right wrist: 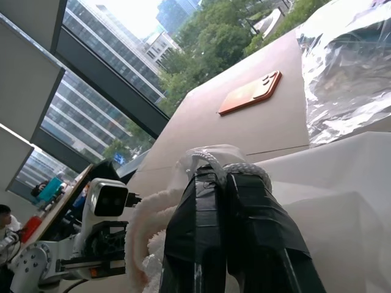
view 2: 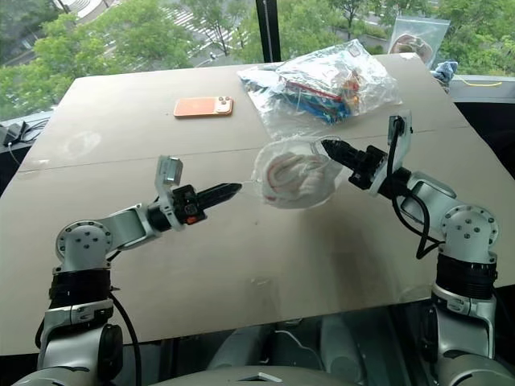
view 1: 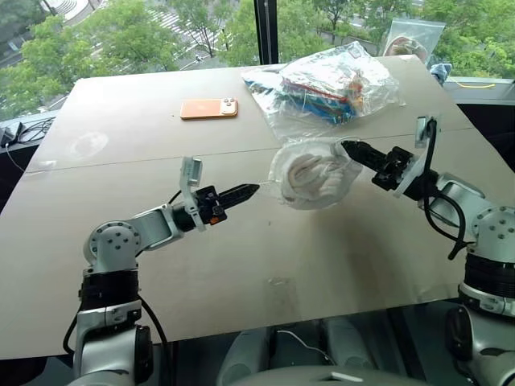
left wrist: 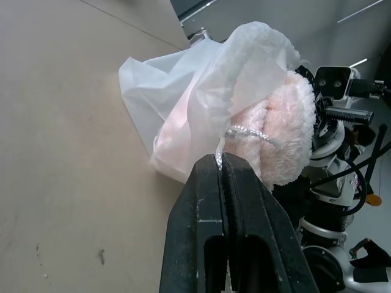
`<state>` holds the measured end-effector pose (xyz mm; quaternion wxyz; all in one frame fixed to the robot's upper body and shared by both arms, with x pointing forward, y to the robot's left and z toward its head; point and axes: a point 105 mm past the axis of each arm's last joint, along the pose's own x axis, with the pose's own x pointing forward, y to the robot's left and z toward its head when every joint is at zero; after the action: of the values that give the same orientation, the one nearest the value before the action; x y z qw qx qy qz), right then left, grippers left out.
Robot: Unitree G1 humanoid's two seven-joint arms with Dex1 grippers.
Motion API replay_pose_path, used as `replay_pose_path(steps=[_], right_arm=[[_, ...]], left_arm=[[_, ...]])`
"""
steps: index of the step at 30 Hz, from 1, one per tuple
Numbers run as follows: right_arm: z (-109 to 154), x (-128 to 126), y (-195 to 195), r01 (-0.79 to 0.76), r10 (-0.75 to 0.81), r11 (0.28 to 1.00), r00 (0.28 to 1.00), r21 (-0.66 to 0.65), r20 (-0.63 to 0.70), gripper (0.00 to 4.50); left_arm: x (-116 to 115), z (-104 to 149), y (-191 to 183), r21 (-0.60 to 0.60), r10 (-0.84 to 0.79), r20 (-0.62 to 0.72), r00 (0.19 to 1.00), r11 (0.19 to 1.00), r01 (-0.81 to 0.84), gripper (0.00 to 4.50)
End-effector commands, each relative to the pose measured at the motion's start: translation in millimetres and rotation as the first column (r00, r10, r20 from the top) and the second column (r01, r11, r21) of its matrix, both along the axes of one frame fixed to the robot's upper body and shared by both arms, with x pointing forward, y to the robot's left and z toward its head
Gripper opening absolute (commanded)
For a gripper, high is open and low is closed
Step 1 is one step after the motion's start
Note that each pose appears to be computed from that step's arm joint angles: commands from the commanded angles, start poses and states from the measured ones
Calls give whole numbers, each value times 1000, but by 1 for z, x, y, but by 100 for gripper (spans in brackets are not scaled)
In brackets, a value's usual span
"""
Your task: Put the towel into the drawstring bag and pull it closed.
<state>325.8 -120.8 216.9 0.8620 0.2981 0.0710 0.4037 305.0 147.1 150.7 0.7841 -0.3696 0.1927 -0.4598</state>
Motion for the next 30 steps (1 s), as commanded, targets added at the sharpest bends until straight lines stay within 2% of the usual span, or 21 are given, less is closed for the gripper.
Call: replay_pose_path(steps=[1, 8, 12, 16, 19, 22, 26, 29, 30], right_arm=[[20, 0, -6, 44, -48, 996, 997, 72, 66, 0], [19, 3, -7, 60, -64, 996, 996, 61, 56, 0], [15, 5, -9, 79, -81, 996, 995, 32, 51, 0], [9, 8, -9, 96, -93, 994, 994, -51, 61, 0], [8, 11, -12, 113, -103, 987, 991, -112, 89, 0], [8, 10, -11, 97, -81, 984, 991, -153, 103, 0], [-16, 2, -8, 39, 0, 929, 995, -369, 103, 0], [-21, 3, -8, 42, -2, 922, 994, -384, 106, 93], [-26, 5, -11, 56, -20, 915, 995, -399, 95, 149]], left_arm=[[-1, 28, 9, -70, 55, 133, 990, 996, -46, 6], [17, 62, 22, -253, 233, 182, 955, 950, -183, 6], [29, 91, 36, -412, 337, 155, 929, 877, -249, 6], [31, 94, 26, -433, 329, 108, 938, 865, -253, 6], [44, 107, 37, -503, 395, 71, 916, 807, -309, 6], [44, 101, 32, -441, 377, 87, 922, 844, -303, 6], [52, 76, 28, -331, 404, 49, 914, 870, -366, 6], [56, 65, 25, -298, 427, 37, 903, 868, -398, 0], [57, 63, 25, -293, 434, 35, 900, 866, -406, 0]])
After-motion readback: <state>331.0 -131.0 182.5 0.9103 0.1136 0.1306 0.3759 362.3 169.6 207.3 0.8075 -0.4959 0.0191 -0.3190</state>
